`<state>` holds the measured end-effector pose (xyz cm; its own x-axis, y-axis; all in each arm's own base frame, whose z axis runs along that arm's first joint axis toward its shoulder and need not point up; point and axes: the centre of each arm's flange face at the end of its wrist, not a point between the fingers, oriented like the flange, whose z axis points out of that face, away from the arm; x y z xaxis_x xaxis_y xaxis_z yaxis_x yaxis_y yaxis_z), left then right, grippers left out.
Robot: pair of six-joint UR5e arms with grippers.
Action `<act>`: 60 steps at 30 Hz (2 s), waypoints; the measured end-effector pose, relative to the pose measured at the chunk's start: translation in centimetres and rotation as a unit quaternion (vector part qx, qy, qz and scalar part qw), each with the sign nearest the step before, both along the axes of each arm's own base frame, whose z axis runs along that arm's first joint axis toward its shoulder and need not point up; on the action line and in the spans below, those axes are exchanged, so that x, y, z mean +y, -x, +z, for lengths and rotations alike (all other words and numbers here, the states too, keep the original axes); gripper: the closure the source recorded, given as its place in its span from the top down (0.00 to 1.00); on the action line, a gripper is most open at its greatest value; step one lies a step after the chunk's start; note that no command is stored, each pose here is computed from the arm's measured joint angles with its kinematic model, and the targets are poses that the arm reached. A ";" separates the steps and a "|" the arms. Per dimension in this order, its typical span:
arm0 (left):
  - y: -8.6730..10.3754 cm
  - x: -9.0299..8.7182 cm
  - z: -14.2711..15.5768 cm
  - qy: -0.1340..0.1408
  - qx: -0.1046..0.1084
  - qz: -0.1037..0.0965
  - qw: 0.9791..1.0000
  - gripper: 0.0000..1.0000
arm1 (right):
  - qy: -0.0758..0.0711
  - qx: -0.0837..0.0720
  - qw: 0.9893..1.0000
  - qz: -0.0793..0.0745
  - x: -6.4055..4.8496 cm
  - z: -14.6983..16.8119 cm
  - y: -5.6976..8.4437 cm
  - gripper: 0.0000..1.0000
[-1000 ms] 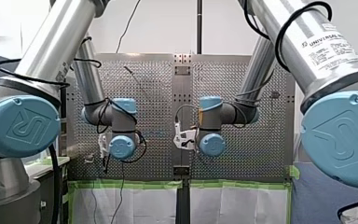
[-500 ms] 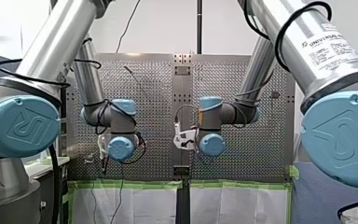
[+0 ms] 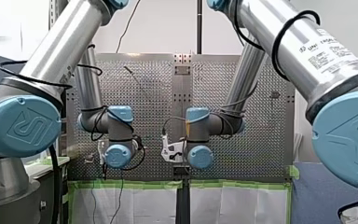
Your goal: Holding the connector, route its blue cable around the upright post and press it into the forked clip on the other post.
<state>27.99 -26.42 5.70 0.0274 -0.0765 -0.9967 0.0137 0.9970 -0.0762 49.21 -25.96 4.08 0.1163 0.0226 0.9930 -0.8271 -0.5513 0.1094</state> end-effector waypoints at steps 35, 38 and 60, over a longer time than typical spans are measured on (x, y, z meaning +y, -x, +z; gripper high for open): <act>-7.4 0.6 10.1 0.056 -0.089 0.076 0.992 0.00 | -0.027 -0.103 0.994 -0.011 -3.8 9.2 -4.0 0.00; -8.0 0.7 11.5 0.065 -0.096 0.081 0.990 0.00 | -0.019 -0.112 0.993 -0.011 -4.4 11.4 -4.5 0.00; -10.1 5.9 18.1 0.089 -0.113 0.101 0.984 0.00 | 0.021 -0.136 0.990 0.004 -6.6 24.7 -6.6 0.00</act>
<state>38.05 -20.51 23.79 0.2791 -0.2192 -0.9349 -0.1476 0.9522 -0.2673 55.84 -32.61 28.79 -0.1559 0.0650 0.9856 -0.8247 -0.5578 -0.0936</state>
